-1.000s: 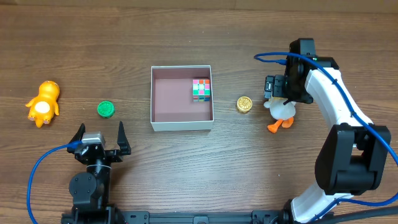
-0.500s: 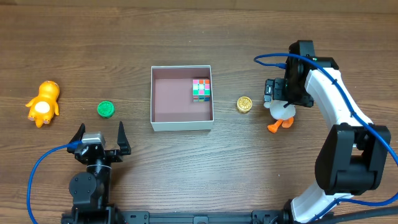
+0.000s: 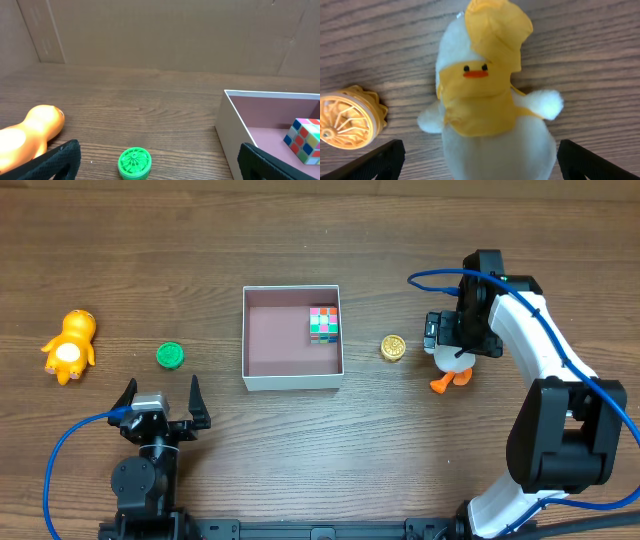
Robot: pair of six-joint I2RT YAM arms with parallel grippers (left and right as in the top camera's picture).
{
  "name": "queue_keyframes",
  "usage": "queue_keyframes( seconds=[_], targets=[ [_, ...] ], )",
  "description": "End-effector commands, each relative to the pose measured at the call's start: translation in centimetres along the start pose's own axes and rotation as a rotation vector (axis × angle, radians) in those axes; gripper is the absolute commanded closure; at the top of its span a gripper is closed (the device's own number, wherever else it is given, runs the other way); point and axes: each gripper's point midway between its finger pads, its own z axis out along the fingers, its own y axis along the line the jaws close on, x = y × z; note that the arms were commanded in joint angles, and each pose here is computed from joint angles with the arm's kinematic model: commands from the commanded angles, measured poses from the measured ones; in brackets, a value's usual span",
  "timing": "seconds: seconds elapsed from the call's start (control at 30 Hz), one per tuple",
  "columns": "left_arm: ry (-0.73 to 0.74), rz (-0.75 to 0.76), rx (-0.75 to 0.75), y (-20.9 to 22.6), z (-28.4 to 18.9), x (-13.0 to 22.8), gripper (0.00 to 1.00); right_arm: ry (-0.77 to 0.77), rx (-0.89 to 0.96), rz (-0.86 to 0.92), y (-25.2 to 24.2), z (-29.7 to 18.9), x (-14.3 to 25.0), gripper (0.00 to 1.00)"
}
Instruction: Pack container
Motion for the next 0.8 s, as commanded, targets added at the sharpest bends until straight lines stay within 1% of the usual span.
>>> queue_keyframes(
  seconds=[0.0,0.5,0.67,0.77],
  targets=[
    [-0.008,0.021,-0.010,0.2,0.0,-0.1,0.00,0.016,0.003,0.007,0.0,0.6,0.3,0.00],
    [-0.008,0.021,-0.010,0.2,0.0,-0.1,0.00,0.037,0.007,-0.006,0.0,0.7,0.8,0.00],
    [-0.008,0.022,-0.010,0.2,0.0,-0.1,0.00,0.026,0.066,-0.006,-1.0,0.7,0.6,0.00],
    [-0.008,0.021,-0.010,0.2,0.0,-0.1,0.00,0.028,0.066,-0.005,-1.1,0.7,0.6,0.00]
  ],
)
